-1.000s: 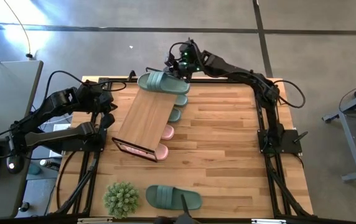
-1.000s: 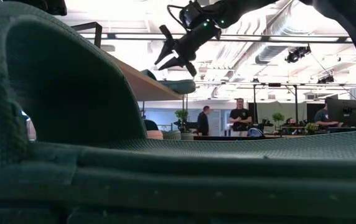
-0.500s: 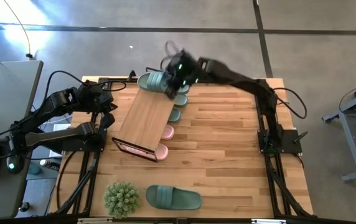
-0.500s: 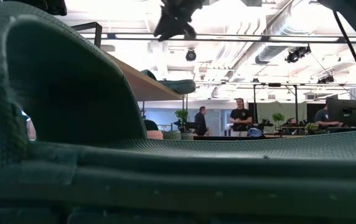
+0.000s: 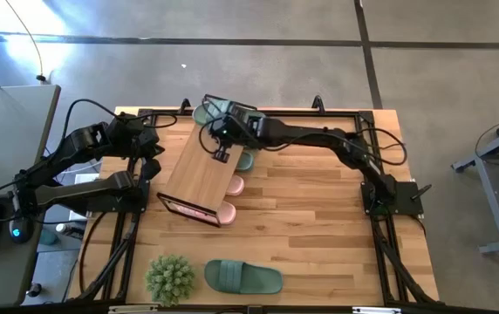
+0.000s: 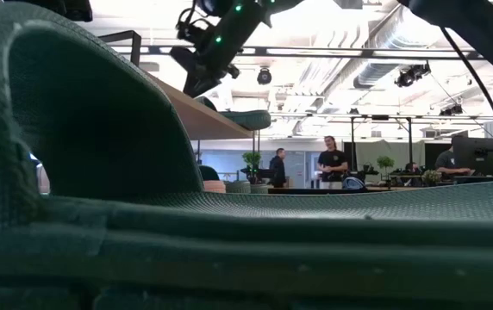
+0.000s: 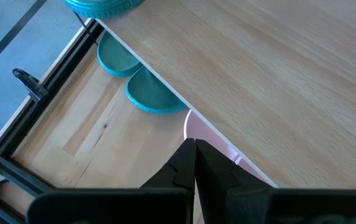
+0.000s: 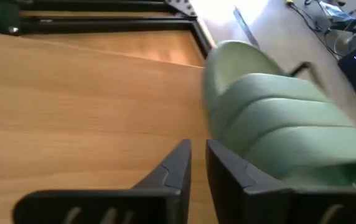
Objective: Pick and place slides into the shelf
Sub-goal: Put the green slide on the shelf
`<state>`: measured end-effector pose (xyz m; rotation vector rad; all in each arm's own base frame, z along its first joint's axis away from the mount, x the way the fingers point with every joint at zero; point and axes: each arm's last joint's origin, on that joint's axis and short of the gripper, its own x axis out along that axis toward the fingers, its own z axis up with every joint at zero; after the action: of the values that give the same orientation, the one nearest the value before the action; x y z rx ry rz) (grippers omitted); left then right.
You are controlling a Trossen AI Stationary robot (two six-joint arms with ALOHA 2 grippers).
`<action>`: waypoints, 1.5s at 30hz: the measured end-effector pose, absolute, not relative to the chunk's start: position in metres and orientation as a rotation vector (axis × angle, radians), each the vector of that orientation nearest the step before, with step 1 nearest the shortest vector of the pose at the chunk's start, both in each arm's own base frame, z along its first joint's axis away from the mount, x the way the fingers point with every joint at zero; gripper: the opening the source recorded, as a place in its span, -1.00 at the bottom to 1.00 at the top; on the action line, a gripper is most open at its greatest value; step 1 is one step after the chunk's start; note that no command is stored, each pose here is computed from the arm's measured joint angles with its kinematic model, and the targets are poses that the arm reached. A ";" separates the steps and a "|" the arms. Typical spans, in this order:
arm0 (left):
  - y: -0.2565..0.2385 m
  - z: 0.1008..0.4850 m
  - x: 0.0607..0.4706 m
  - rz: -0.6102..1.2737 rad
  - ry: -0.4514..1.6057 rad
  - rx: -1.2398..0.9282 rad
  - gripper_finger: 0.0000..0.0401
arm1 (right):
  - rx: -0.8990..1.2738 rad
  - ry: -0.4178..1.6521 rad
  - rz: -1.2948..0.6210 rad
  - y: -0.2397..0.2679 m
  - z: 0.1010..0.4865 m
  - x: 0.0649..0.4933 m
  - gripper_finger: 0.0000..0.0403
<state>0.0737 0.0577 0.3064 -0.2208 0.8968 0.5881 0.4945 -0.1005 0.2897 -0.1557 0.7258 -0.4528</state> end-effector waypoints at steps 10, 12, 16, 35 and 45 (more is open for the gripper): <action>0.058 0.306 0.074 0.588 0.897 -0.220 -1.00 | -0.151 0.714 -0.398 -0.108 0.288 0.496 -0.99; 0.058 0.306 0.074 0.588 0.897 -0.221 -1.00 | -0.141 0.714 -0.400 -0.111 0.288 0.495 -1.00; 0.058 0.306 0.074 0.588 0.897 -0.221 -1.00 | -0.116 0.701 -0.418 -0.118 0.289 0.494 -1.00; 0.058 0.306 0.074 0.588 0.897 -0.220 -1.00 | -0.020 0.660 -0.521 -0.136 0.290 0.490 -1.00; 0.058 0.306 0.074 0.588 0.897 -0.221 -1.00 | 0.020 0.621 -0.467 -0.138 0.293 0.492 -1.00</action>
<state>0.0737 0.0578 0.3064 -0.2205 0.8967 0.5881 0.4920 -0.1384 0.2927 0.0203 0.6209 -0.4673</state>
